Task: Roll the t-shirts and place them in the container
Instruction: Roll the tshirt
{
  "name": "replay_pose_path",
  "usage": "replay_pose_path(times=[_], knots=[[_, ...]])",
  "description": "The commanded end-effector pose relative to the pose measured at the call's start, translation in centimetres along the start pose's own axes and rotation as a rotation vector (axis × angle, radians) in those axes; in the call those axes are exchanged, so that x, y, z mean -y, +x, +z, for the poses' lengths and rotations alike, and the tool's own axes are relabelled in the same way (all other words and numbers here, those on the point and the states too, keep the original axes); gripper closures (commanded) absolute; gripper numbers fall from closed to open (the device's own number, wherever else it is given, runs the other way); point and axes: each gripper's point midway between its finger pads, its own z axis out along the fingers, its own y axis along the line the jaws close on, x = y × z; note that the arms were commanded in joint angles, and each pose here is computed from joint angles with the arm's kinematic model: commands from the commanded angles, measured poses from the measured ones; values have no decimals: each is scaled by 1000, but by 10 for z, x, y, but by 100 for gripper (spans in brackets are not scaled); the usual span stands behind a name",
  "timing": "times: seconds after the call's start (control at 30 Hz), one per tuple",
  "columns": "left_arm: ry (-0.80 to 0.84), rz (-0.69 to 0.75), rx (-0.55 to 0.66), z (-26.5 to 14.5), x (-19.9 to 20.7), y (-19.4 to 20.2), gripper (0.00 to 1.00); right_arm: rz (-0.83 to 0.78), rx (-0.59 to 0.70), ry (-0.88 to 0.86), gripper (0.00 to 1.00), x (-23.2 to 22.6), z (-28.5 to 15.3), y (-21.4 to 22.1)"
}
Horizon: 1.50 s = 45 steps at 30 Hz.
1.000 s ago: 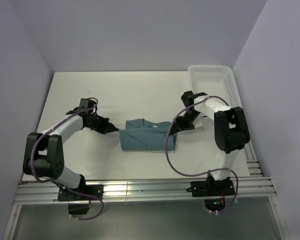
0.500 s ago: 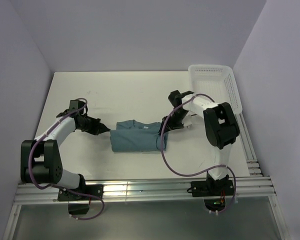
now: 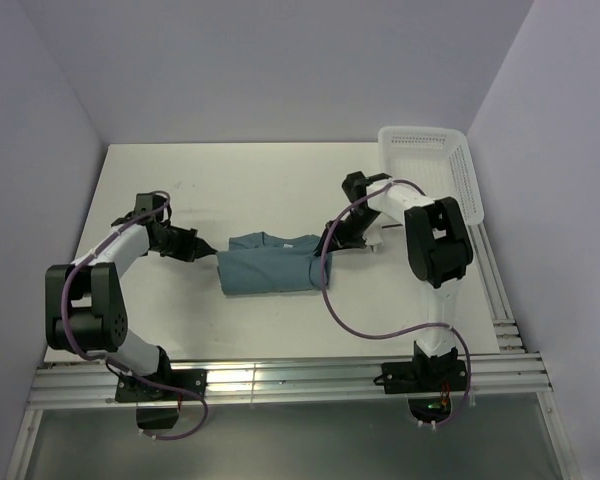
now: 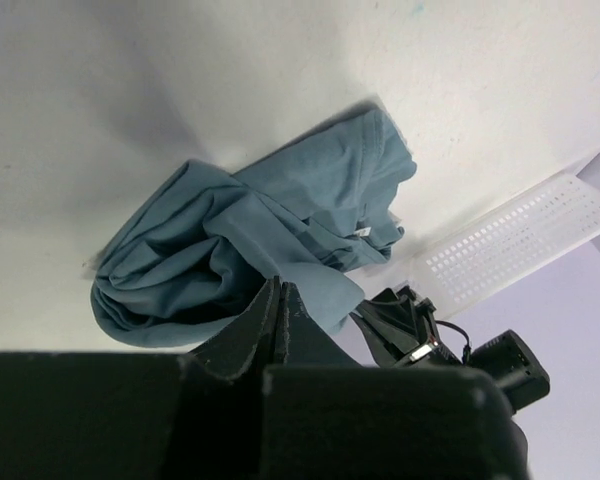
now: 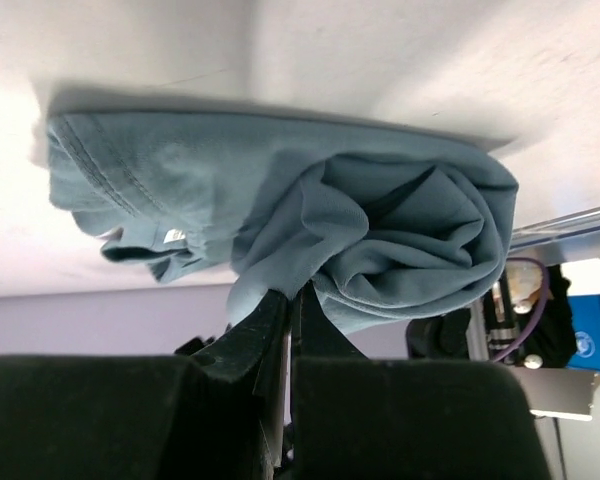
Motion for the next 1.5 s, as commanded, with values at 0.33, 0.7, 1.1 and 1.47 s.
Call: replay_pose_path(times=[0.33, 0.7, 1.1, 1.47], knots=[[5, -19, 31, 38, 24, -35, 100, 58, -1, -47, 100, -51, 3, -21], [56, 44, 40, 23, 40, -32, 78, -94, 79, -157, 58, -64, -30, -15], [107, 98, 50, 0, 50, -23, 48, -186, 100, -234, 52, -46, -71, -8], [97, 184, 72, -22, 49, -15, 44, -305, 35, -355, 25, -23, -97, 17]])
